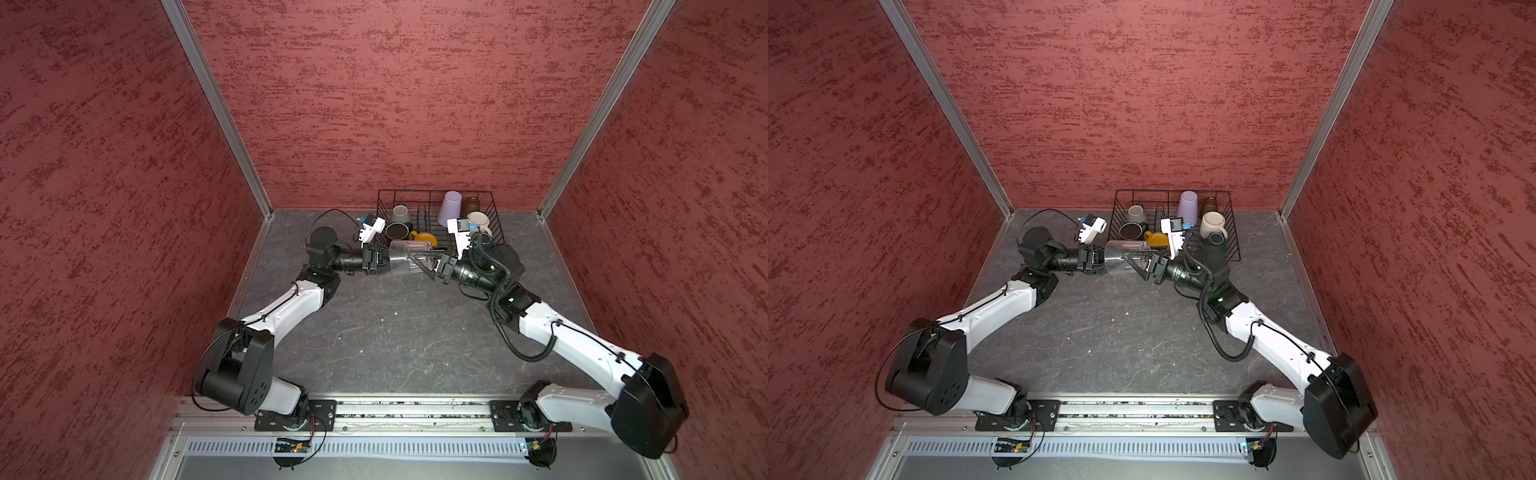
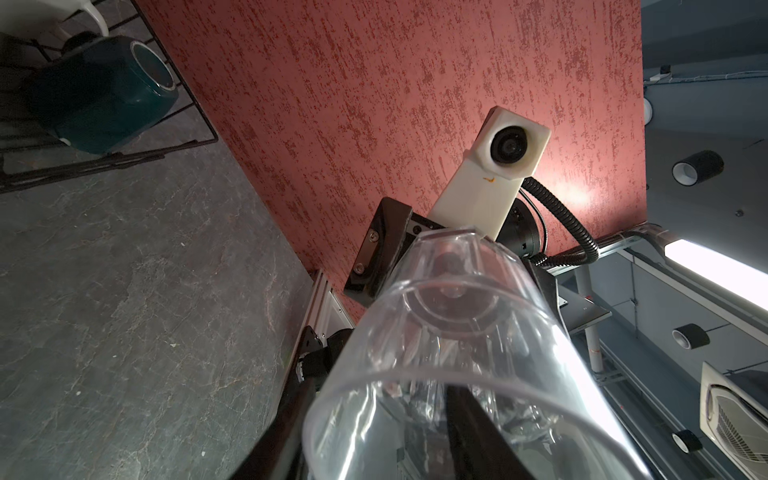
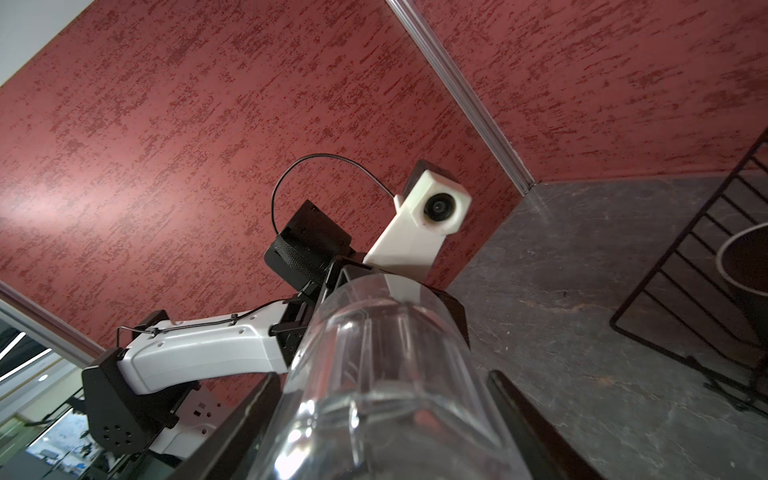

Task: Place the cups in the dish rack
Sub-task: 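Open the left gripper and carry the clear cup over the rack with the right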

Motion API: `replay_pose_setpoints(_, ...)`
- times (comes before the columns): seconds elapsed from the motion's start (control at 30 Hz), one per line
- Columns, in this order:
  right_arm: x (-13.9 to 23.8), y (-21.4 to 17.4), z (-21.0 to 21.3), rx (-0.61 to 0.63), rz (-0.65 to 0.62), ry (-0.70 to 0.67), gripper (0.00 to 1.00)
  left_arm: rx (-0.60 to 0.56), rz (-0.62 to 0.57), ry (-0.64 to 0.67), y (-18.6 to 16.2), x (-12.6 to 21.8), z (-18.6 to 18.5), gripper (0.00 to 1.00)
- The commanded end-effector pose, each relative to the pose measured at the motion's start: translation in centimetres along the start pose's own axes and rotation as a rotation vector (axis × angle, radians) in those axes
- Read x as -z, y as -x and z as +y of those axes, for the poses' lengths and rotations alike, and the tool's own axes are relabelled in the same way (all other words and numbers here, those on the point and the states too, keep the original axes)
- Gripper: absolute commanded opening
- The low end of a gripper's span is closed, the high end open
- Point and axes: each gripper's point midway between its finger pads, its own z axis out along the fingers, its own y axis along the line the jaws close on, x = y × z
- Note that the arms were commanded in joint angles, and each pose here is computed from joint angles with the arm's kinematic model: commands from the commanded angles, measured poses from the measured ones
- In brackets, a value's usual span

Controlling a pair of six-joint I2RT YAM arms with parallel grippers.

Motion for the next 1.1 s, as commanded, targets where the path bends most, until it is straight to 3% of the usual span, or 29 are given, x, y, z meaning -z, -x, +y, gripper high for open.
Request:
replay_pose_setpoints(0.0,1.4,3.9,2.8,0.083,-0.117,-0.018,0.17,-0.078,-0.014,0.010,0.4,0.4,-1.4,0.62)
replay_pose_setpoints(0.2,4.2,6.0,3.2,0.138,-0.182,-0.168,0.15,-0.078,-0.072,0.080,0.8,2.0,-0.9,0.88)
replay_pose_setpoints(0.33,6.7,7.2,1.1,0.133,-0.197,-0.414,0.15,-0.149,-0.179,0.163,2.1,4.8,-1.5,1.00)
replay_pose_setpoints(0.57,8.6,7.9,-0.7,0.182,-0.145,-0.623,0.15,-0.312,-0.456,0.438,4.3,12.0,-3.0,1.00)
replay_pose_setpoints(0.67,8.8,8.4,-1.9,0.218,-0.088,-0.726,0.14,-0.469,-0.563,0.596,4.4,14.7,-5.0,1.00)
replay_pose_setpoints(0.8,8.6,9.9,-3.3,0.275,-0.041,-0.844,0.13,-0.634,-0.621,0.848,4.2,17.7,-6.6,1.00)
replay_pose_setpoints(0.93,7.9,11.7,-5.6,0.315,0.018,-0.935,0.13,-0.679,-0.693,1.002,4.0,20.1,-6.3,1.00)
replay_pose_setpoints(1.07,7.2,13.3,-9.4,0.317,0.076,-1.007,0.12,-0.668,-0.711,1.017,3.4,20.5,-5.2,1.00)
